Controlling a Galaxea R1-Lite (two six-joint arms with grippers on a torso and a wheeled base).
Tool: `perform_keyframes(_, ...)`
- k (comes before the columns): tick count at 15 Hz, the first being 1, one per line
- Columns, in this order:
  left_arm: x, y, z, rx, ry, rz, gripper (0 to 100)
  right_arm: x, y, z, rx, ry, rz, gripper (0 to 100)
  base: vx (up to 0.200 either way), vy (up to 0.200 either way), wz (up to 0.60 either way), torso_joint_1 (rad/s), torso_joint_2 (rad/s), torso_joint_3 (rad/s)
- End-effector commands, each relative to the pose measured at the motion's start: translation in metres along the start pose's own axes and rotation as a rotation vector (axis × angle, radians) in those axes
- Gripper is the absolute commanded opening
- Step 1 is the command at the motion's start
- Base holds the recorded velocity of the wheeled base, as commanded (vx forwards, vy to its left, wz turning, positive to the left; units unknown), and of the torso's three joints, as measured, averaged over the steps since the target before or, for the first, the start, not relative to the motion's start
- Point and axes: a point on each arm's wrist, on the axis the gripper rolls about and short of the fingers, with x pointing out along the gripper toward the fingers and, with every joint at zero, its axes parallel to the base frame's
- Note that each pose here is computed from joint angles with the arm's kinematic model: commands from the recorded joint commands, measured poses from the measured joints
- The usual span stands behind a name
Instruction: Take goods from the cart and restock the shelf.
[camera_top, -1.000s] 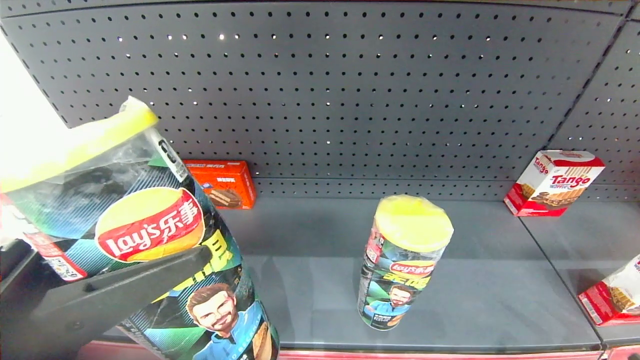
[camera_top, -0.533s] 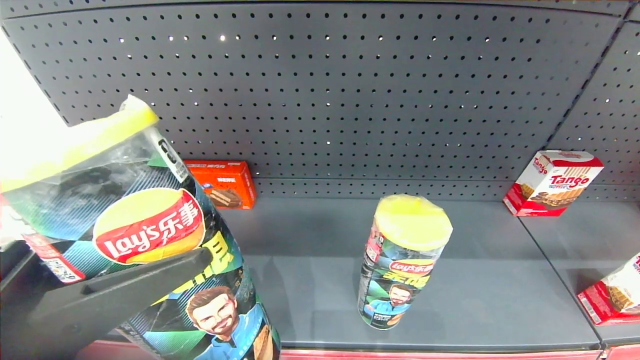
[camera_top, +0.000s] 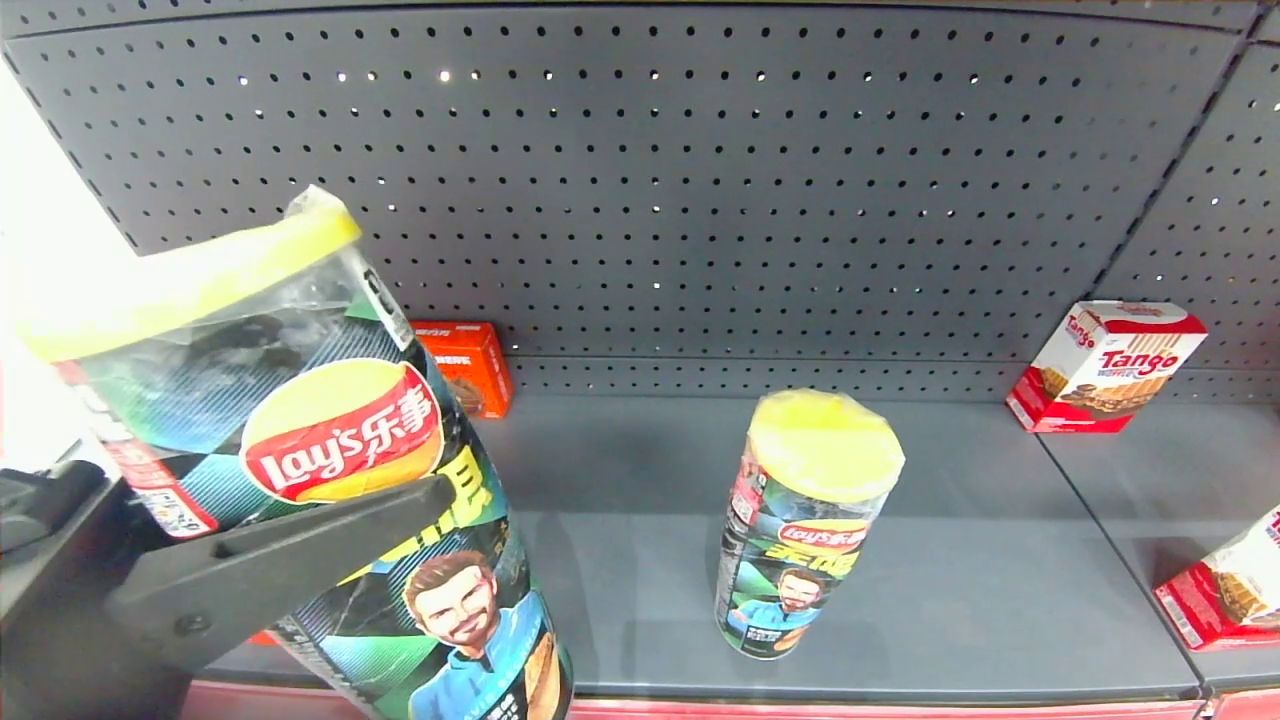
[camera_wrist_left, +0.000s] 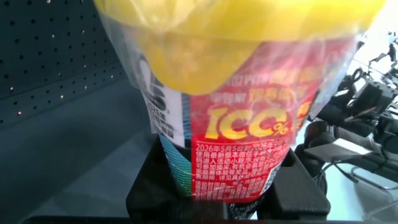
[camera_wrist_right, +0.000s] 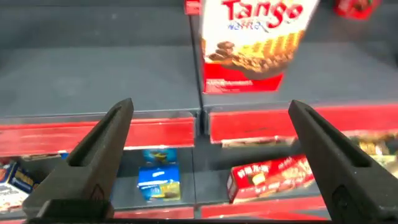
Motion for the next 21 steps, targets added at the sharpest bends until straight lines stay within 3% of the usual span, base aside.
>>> perform_keyframes(1,0.013,0.012,-0.007,-0.019,0.046,0.027,0,0.0,0.001,0.001,-0.003,0.001,0.05,100,0.0,0.0,0.0,0.0,0.0,0.0)
perform_keyframes(3,0.024,0.022,-0.009,0.046,0.072,0.046,0,0.0,0.004,0.001,-0.035,-0.008,0.162,100,0.0,0.0,0.0,0.0,0.0,0.0)
perform_keyframes(5,0.044,0.034,-0.002,0.077,0.073,0.057,0,0.0,0.004,0.001,-0.087,-0.012,0.155,100,0.0,0.0,0.0,0.0,0.0,0.0)
perform_keyframes(7,0.056,0.041,0.001,0.112,0.072,0.06,0,0.0,0.0,0.001,-0.046,0.001,-0.019,100,0.0,0.0,0.0,0.0,0.0,0.0)
perform_keyframes(8,0.061,0.047,0.001,0.153,0.08,0.066,0,-0.001,-0.002,0.002,-0.036,0.017,-0.091,100,0.0,0.0,0.0,0.0,0.0,0.0)
perform_keyframes(9,0.063,0.048,0.0,0.156,0.084,0.063,0,-0.001,-0.002,0.002,-0.039,0.017,-0.082,100,0.0,0.0,0.0,0.0,0.0,0.0)
perform_keyframes(11,0.071,0.053,-0.008,0.149,0.11,0.055,0,-0.001,0.004,0.001,-0.094,0.011,0.196,100,0.0,0.0,0.0,0.0,0.0,0.0)
perform_keyframes(12,0.073,0.053,-0.009,0.15,0.114,0.054,0,-0.001,0.004,0.001,-0.088,0.016,0.198,100,0.0,0.0,0.0,0.0,0.0,0.0)
perform_keyframes(13,0.079,0.058,-0.01,0.155,0.113,0.058,0,-0.001,0.003,0.001,0.003,0.032,0.146,100,0.0,0.0,0.0,0.0,0.0,0.0)
perform_keyframes(15,0.088,0.068,-0.01,0.149,0.12,0.08,0,0.001,0.001,-0.005,-0.004,0.044,0.037,100,0.0,0.0,0.0,0.0,0.0,0.0)
perform_keyframes(16,0.09,0.073,-0.01,0.148,0.121,0.094,0,0.001,0.002,-0.005,-0.049,0.039,0.071,100,0.0,0.0,0.0,0.0,0.0,0.0)
perform_keyframes(21,0.112,0.09,-0.006,0.156,0.113,0.103,0,0.001,0.002,-0.005,-0.015,0.042,0.087,100,0.0,0.0,0.0,0.0,0.0,0.0)
